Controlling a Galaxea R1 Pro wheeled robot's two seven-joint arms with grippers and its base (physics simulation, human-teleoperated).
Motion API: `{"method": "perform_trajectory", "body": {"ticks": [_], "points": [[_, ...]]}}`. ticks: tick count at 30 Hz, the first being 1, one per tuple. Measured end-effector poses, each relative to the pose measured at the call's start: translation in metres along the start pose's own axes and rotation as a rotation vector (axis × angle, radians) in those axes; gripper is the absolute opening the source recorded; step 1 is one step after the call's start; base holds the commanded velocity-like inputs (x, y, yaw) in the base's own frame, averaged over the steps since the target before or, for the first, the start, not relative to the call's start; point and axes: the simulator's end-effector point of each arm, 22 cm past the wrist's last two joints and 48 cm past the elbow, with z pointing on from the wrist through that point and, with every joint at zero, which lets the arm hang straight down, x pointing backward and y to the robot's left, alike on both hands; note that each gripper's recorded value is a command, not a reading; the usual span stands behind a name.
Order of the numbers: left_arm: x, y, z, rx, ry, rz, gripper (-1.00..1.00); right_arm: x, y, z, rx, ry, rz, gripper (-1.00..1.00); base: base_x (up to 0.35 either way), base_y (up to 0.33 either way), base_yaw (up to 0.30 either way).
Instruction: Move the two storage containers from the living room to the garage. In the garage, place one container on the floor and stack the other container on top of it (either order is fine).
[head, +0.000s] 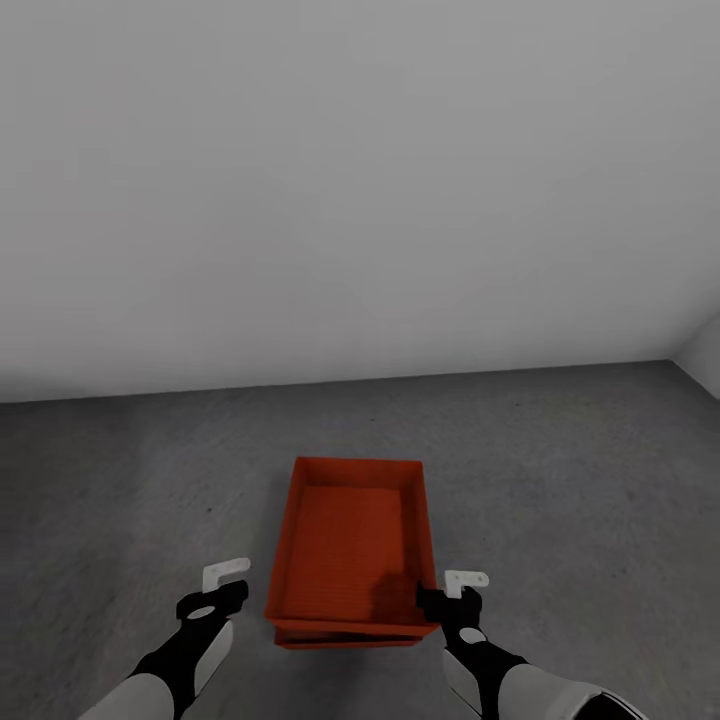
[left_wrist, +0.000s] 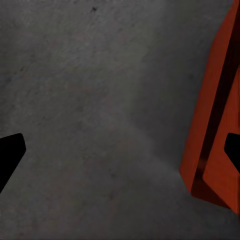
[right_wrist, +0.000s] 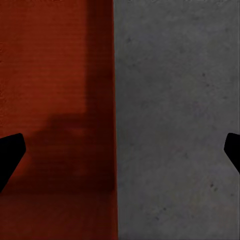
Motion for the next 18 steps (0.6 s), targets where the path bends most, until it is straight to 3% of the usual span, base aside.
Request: {"method": "perform_trajectory", "body": {"ticks": [18], "points": [[-0.012,0.000,-0.025,0.008,0.002,-0.002,1.00,-0.016,-0.001,-0.023,0.000,-0.001,0.000,1.00,0.000,0.000,0.000]]}}
